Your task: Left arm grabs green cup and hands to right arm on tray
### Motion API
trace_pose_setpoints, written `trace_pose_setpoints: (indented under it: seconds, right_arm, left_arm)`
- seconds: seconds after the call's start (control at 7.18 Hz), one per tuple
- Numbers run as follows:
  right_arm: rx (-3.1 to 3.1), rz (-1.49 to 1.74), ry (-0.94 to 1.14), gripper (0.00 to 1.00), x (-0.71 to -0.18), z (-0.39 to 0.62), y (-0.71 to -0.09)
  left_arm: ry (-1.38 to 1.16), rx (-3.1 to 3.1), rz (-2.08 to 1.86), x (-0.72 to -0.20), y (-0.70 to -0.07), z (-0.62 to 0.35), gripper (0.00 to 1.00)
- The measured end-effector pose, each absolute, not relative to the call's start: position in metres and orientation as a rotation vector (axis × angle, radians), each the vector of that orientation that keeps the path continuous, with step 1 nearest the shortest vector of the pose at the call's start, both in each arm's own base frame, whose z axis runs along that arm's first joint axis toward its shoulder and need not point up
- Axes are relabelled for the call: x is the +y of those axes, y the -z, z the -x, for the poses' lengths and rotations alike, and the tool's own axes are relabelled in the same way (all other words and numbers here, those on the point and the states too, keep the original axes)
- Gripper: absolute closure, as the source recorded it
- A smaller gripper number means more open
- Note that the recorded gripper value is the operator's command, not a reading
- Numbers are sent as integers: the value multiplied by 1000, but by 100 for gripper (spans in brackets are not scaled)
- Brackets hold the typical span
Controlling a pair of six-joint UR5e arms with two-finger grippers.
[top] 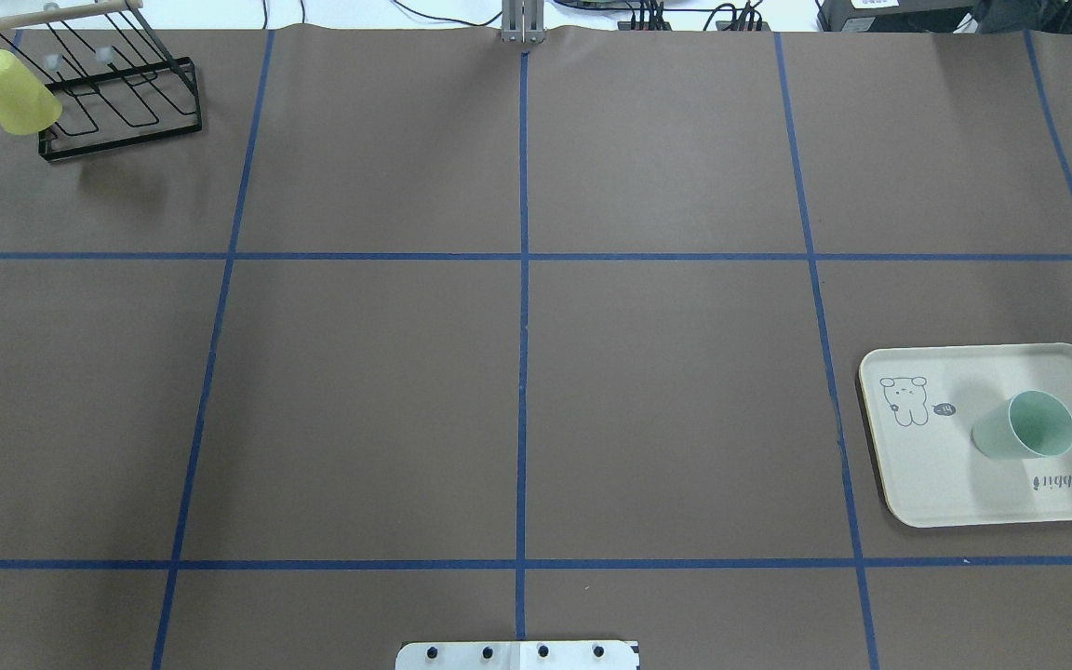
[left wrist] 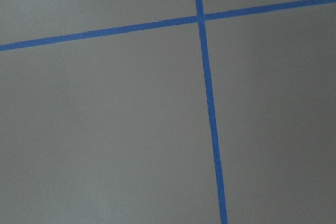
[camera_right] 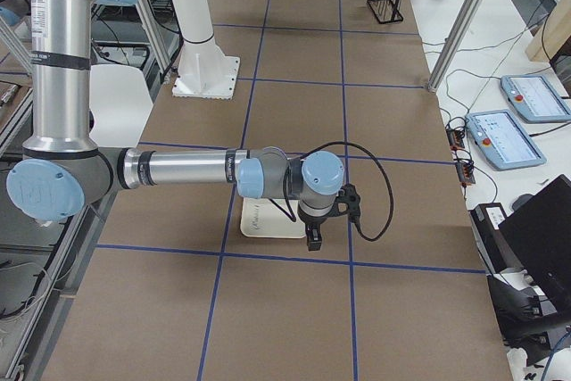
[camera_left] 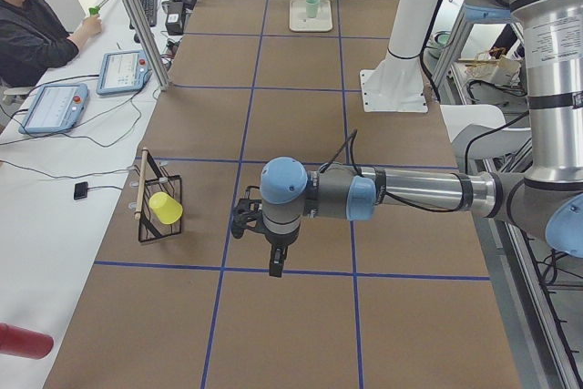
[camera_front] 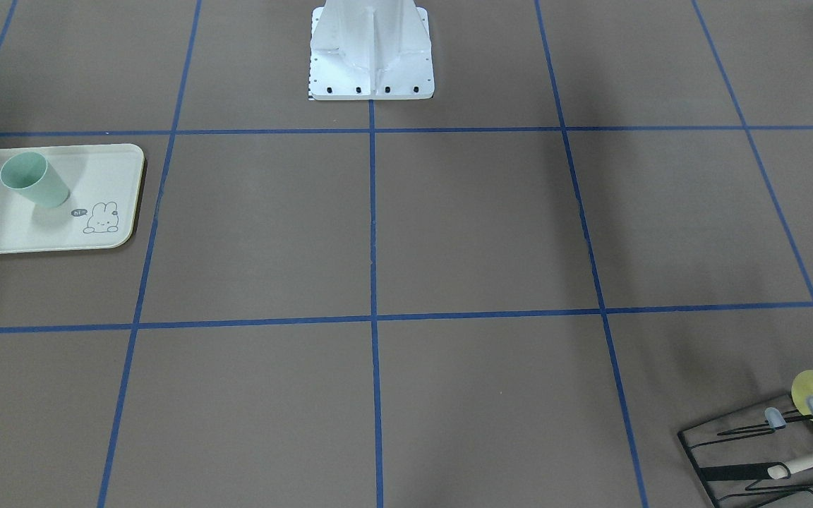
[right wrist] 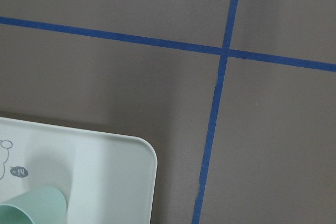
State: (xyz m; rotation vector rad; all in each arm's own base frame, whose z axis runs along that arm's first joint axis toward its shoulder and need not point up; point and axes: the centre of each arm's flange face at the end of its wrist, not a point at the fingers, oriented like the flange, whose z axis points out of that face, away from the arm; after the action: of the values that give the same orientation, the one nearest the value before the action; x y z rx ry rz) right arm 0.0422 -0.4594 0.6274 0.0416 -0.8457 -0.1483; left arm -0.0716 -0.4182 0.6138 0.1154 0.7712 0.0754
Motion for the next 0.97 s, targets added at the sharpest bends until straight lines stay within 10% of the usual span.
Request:
trace_pose_setpoints:
  seconds: [0.97]
  right_arm:
    - [-844, -102, 122, 1, -468, -64, -607]
  left_arm:
    - [-74, 776, -152, -429, -592, 72, 0]
